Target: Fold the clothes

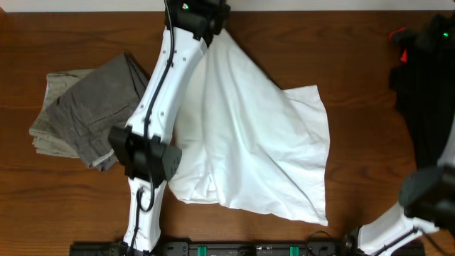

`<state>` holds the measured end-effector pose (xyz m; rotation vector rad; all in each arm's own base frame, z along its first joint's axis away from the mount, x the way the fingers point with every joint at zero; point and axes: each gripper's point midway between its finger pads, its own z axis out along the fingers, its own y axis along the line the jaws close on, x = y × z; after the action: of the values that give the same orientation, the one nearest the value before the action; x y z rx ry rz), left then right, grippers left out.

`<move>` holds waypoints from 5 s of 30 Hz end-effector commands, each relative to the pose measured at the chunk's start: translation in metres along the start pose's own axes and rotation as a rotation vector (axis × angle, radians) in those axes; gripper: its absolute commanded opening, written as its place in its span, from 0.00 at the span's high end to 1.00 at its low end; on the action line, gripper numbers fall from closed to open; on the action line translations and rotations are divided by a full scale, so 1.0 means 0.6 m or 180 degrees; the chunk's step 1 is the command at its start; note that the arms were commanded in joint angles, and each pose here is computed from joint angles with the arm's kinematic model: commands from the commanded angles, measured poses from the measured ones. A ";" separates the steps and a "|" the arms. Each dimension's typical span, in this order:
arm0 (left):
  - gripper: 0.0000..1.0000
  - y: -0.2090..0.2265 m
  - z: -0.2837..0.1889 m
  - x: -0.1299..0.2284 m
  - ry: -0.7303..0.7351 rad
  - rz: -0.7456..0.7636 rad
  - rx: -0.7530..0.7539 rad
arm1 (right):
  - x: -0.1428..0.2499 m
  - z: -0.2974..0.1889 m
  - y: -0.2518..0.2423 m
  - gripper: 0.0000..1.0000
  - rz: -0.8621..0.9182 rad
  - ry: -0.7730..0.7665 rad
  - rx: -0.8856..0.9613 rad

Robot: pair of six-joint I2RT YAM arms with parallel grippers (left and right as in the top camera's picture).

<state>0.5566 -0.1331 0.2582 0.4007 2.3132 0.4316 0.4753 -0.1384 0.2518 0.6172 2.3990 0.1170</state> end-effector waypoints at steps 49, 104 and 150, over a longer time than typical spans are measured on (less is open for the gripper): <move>0.17 0.166 -0.365 0.134 0.0199 -0.1082 0.0253 | 0.344 0.405 -0.080 0.99 0.0375 0.2054 0.0792; 0.02 0.011 -0.220 0.330 0.1911 -0.0725 0.0963 | 0.344 0.307 0.121 0.99 -0.0836 0.2484 -0.0044; 0.02 -0.215 -0.151 0.494 0.2646 -0.0861 0.2257 | 0.086 -0.004 0.211 0.42 -0.0714 0.0786 -0.1614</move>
<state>0.2876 -0.1307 0.0983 0.1964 3.2038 -0.3726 0.4971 -0.0145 0.2499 0.1419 2.4772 0.7745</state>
